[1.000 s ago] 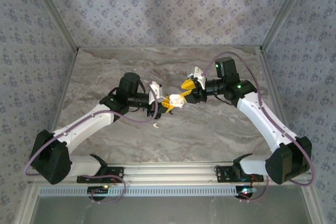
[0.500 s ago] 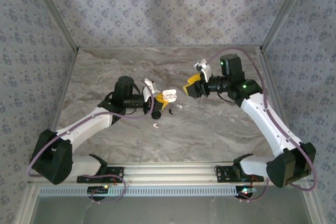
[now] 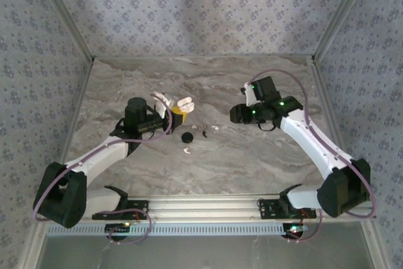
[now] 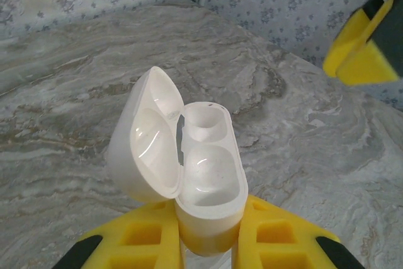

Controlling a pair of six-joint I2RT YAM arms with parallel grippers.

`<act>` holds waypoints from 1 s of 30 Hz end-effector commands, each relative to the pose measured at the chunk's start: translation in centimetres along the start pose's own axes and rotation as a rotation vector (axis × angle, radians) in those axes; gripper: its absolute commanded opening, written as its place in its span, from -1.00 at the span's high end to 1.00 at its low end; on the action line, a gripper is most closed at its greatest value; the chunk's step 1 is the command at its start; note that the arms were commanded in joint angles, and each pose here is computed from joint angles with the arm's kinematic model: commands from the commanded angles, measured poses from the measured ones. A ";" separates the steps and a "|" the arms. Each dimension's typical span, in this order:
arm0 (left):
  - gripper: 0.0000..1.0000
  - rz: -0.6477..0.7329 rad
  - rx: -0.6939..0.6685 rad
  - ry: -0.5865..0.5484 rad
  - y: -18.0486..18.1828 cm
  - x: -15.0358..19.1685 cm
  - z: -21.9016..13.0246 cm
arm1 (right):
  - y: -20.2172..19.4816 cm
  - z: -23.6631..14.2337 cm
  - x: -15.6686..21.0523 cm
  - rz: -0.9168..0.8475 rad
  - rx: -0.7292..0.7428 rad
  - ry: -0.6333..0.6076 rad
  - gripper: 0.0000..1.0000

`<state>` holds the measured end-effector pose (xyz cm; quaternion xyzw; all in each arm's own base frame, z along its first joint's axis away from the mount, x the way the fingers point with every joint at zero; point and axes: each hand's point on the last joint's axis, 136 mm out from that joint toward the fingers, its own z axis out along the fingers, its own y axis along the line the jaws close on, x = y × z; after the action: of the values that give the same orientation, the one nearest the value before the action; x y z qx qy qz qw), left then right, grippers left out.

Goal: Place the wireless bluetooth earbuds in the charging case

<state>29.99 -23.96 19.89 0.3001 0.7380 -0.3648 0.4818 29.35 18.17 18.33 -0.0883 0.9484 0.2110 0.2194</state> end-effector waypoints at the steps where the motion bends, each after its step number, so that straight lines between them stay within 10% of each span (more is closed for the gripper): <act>1: 0.81 -0.016 -0.050 -0.081 1.0 -1.7 -0.6 | -0.7 0.5 0.3 0.033 0.115 0.060 -0.01; 30: 0.81 -0.108 -0.328 -0.073 5.9 1.3 -3.8 | -0.3 14.0 1.3 0.147 0.264 0.460 0.02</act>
<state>32.26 -17.79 17.38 0.1678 0.7913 -0.2764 0.5189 33.69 23.67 6.44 -0.0640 0.9951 0.0745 0.0122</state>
